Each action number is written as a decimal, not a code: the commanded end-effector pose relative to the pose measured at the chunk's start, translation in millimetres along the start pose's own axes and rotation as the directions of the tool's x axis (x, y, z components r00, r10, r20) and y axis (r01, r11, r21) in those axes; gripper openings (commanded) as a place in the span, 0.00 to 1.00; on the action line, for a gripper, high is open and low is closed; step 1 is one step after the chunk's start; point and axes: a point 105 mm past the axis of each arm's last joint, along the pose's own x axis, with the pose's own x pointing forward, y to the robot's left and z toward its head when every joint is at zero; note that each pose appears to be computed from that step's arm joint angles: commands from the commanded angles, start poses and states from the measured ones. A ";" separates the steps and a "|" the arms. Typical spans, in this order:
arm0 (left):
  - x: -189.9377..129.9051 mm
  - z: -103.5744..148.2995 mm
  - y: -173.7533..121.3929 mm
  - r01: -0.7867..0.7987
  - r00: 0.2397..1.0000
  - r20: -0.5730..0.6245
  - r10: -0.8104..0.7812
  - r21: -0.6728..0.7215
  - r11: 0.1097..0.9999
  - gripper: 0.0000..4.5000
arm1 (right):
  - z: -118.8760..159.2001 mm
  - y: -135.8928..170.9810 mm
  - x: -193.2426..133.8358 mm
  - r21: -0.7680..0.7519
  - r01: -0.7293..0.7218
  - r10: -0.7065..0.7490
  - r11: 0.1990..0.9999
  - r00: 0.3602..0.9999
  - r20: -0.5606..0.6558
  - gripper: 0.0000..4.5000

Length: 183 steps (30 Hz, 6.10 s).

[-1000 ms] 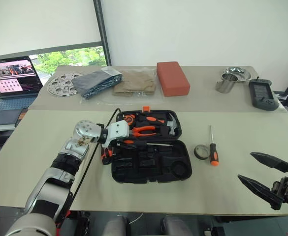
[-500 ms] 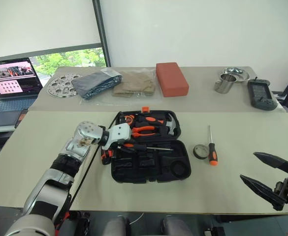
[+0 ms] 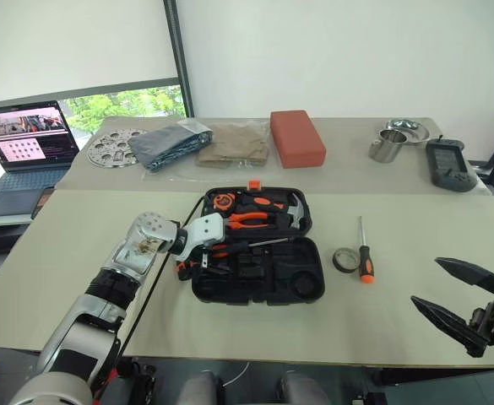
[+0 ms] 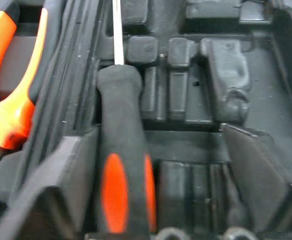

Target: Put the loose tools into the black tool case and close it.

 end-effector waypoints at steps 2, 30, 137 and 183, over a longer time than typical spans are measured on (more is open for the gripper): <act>-26.9 27.5 26.0 -0.144 0.989 0.041 0.143 0.040 0.989 1.00 | 8.9 -0.4 2.9 -0.046 -0.016 0.017 0.999 1.000 0.008 1.00; 27.3 12.7 20.8 -0.046 0.967 0.245 0.067 -0.094 0.995 0.02 | 15.1 1.0 13.1 -0.061 -0.008 0.010 0.998 1.000 0.021 1.00; -190.4 88.1 -51.3 -0.100 0.910 0.398 0.118 -0.065 0.993 1.00 | -30.2 -49.6 102.0 -0.160 0.144 -0.196 0.977 0.904 -0.380 0.19; -224.8 46.8 -81.1 -0.269 0.900 0.300 0.318 -0.193 0.944 1.00 | -64.0 -15.6 201.9 -0.275 -0.684 0.471 0.675 0.687 -0.553 0.96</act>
